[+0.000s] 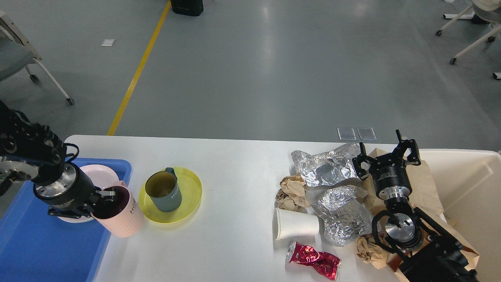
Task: Tidy desktop
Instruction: 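Lift the pink mug and place it at the tray's near corner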
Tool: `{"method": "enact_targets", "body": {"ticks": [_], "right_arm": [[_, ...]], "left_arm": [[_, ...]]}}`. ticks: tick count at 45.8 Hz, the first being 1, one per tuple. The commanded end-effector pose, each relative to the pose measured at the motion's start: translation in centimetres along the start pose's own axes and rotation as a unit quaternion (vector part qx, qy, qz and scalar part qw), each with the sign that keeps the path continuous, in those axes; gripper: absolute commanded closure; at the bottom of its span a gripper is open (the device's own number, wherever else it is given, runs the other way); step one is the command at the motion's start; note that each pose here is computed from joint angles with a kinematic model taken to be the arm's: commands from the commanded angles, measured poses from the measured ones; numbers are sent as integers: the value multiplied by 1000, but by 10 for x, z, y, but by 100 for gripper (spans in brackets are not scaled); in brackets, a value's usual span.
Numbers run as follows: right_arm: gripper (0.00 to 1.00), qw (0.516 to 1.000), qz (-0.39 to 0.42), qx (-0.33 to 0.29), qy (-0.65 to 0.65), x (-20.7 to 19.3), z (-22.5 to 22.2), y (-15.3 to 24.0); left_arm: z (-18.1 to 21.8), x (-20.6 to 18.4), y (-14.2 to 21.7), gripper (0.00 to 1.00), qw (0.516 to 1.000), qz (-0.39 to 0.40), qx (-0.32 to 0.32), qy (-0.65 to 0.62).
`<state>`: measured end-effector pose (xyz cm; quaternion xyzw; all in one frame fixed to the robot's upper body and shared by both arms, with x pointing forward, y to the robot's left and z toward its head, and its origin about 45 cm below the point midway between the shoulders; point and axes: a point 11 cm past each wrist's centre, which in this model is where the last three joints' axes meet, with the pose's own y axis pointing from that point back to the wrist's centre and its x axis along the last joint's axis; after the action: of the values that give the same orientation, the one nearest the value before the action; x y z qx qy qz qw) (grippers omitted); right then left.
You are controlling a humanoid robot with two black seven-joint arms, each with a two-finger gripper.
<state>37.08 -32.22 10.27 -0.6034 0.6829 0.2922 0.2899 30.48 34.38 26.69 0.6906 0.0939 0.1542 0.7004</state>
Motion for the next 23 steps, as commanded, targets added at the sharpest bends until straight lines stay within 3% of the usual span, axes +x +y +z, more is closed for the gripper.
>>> {"method": "enact_targets", "body": {"ticks": [1,5,10,23], "right_arm": [[0,1000,0,0,0,0,0,0],[0,1000,0,0,0,0,0,0],[0,1000,0,0,0,0,0,0],[0,1000,-1,-1,0,0,0,0]], "left_arm": [[14,3,73,100,1000,8,-9,-20],[25,2,116,100,999,5,-18,-38],[36,-3,146,100,998,-1,-25,-56],[38,-2,146,100,998,2,-15,-64]]}}
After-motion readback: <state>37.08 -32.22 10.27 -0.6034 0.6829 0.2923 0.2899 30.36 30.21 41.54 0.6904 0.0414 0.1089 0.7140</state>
